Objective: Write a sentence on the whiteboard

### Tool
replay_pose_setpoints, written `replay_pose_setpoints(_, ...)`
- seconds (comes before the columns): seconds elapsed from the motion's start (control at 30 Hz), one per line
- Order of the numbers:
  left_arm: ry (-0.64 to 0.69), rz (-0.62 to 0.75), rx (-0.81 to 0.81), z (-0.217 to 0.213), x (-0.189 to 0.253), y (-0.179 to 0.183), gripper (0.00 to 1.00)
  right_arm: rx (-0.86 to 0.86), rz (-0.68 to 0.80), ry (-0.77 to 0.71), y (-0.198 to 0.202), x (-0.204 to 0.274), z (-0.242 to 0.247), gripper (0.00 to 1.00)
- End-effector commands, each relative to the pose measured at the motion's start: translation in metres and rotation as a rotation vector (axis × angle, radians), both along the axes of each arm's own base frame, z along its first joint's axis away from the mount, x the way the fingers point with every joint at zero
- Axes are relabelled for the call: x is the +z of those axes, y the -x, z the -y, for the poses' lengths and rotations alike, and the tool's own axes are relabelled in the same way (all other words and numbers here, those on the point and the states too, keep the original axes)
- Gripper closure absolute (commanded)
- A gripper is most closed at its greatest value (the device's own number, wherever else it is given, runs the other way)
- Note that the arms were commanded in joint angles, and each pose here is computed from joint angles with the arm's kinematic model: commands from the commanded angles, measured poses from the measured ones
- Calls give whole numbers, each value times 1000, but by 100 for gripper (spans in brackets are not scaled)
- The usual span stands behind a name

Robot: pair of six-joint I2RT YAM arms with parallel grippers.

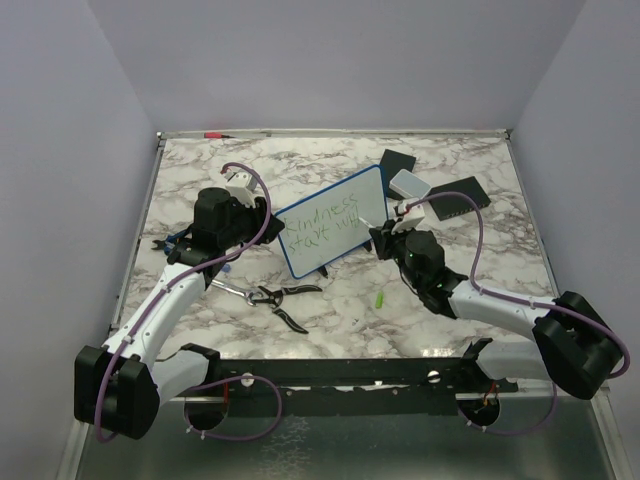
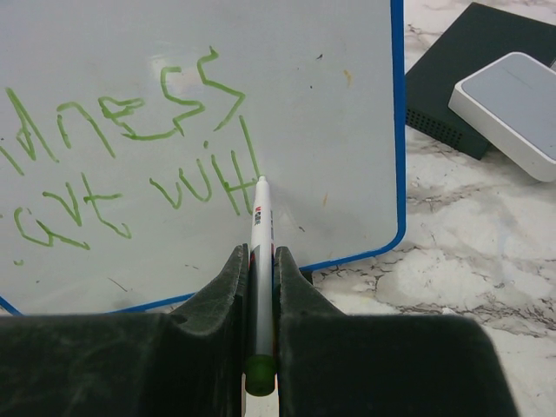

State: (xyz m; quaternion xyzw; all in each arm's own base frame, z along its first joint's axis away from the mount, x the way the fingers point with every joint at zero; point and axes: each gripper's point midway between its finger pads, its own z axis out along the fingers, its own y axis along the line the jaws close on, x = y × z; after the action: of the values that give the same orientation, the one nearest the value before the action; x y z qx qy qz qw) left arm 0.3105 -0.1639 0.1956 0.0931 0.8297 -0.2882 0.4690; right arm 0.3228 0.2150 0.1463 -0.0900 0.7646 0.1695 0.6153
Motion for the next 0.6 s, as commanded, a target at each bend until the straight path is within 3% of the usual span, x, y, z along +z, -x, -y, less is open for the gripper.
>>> replay_pose_setpoints(0.0, 3, 21, -12, -1, 3, 3, 63, -29, 66, -8, -10, 25, 0, 99)
replay_pose_setpoints(0.57, 1, 21, -13, -1, 3, 3, 63, -80, 41, 8, -13, 15, 9, 99)
